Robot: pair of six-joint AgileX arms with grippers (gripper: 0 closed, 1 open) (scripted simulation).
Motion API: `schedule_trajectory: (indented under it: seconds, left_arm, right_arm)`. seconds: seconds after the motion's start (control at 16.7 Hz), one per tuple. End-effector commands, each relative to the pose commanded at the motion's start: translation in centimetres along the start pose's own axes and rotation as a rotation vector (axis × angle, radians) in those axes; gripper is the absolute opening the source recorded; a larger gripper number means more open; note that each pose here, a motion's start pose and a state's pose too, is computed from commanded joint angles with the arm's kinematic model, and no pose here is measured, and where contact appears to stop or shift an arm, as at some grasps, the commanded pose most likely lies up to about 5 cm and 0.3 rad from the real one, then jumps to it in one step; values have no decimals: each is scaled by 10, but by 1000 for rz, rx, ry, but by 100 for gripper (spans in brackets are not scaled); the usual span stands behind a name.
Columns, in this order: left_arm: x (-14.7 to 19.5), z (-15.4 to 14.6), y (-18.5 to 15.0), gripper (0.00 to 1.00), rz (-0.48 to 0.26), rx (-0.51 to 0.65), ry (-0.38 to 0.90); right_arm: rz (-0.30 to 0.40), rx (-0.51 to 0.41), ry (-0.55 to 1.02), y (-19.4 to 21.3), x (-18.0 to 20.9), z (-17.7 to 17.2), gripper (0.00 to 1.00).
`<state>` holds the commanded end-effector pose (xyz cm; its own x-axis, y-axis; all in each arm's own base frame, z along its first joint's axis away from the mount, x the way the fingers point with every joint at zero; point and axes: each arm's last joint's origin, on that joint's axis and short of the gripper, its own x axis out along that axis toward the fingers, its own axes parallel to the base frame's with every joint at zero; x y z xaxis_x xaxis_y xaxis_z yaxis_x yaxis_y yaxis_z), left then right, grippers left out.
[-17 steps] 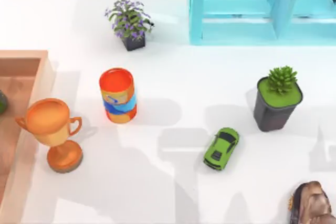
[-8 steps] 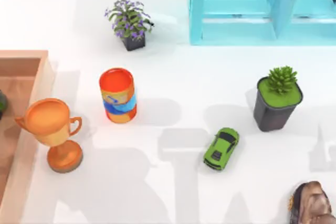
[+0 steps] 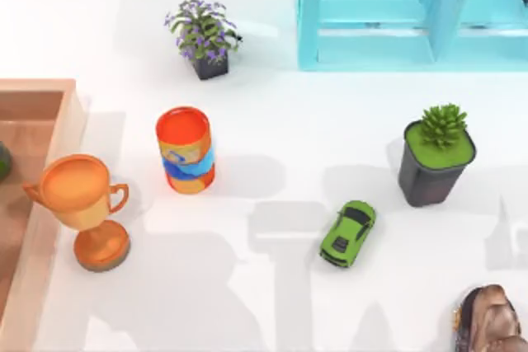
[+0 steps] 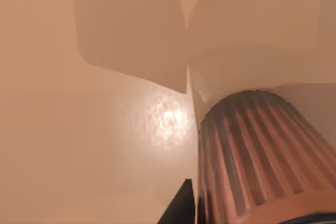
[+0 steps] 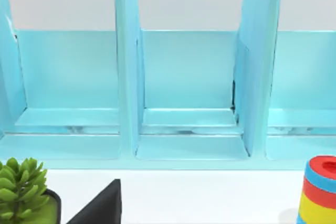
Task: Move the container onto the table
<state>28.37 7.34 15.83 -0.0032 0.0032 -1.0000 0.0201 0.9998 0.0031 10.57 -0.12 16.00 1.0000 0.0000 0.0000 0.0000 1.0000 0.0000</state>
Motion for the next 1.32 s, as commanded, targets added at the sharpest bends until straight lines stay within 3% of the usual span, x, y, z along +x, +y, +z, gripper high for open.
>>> schedule_trajectory:
  seconds: [0.3, 0.36, 0.96, 1.14, 1.32]
  left_arm:
    - [0, 0, 0, 2, 0, 0, 0]
    - [0, 0, 0, 0, 0, 0, 0]
    - [-8, 0, 1, 0, 3, -9, -15]
    - [-52, -2, -2, 0, 14, -29, -92]
    - [-101, -10, -27, 0, 3, -13, -136]
  right_arm:
    - [0, 0, 0, 0, 0, 0, 100]
    - [0, 0, 0, 0, 0, 0, 100]
    - [0, 0, 0, 0, 0, 0, 100]
    - [0, 0, 0, 0, 0, 0, 100]
    - [0, 0, 0, 0, 0, 0, 100]
